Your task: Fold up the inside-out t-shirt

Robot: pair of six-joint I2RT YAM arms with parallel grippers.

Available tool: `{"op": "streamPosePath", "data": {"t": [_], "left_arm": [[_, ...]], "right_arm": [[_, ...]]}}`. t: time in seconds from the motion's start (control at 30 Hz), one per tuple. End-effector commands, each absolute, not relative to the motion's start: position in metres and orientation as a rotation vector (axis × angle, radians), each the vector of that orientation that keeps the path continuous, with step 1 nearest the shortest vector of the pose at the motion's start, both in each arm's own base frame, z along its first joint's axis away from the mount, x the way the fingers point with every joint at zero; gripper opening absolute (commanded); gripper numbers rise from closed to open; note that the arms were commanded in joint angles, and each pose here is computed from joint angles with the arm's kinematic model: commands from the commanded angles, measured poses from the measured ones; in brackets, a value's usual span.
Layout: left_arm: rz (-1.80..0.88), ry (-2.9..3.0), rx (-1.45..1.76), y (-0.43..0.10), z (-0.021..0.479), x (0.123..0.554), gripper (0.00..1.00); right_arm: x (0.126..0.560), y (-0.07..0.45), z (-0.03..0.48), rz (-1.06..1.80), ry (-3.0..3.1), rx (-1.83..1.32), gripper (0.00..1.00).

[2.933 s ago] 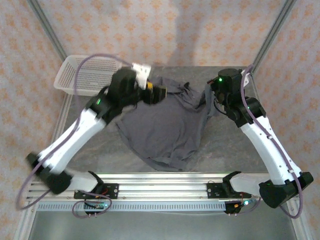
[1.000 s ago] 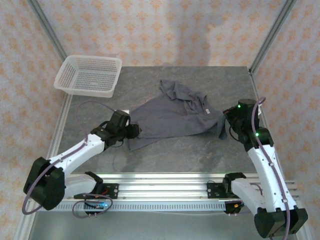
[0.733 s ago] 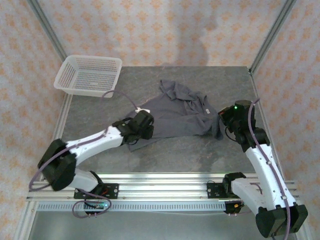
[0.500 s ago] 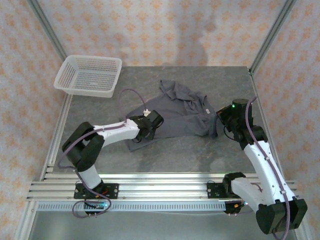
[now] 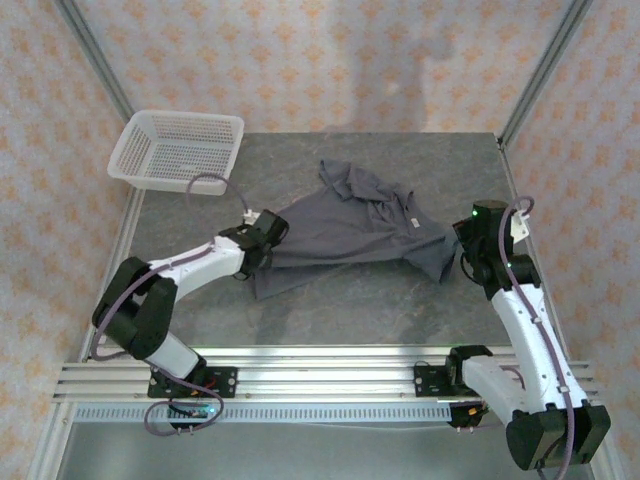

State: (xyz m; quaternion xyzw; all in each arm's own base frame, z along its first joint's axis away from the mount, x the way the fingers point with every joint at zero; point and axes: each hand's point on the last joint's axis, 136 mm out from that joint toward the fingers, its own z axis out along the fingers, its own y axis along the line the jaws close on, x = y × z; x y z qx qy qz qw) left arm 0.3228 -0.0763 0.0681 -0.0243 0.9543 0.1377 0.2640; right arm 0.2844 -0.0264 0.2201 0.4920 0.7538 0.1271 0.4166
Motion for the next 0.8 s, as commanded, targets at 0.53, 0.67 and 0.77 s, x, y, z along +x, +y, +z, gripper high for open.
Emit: {"op": "streamPosePath", "data": {"t": [0.53, 0.67, 0.77], "left_arm": [[-0.284, 2.556, -0.102, -0.125, 0.077, 0.319, 0.0], [-0.204, 2.565, -0.127, -0.113, 0.079, 0.314, 0.3], [-0.024, 2.588, -0.152, -0.088, 0.075, 0.303, 0.41]], "right_arm": [[0.291, -0.018, 0.237, 0.384, 1.898, 1.179, 0.0], [0.29, -0.017, 0.236, 0.388, 1.906, 1.173, 0.0], [0.289, -0.015, 0.235, 0.397, 1.912, 1.172, 0.0]]}}
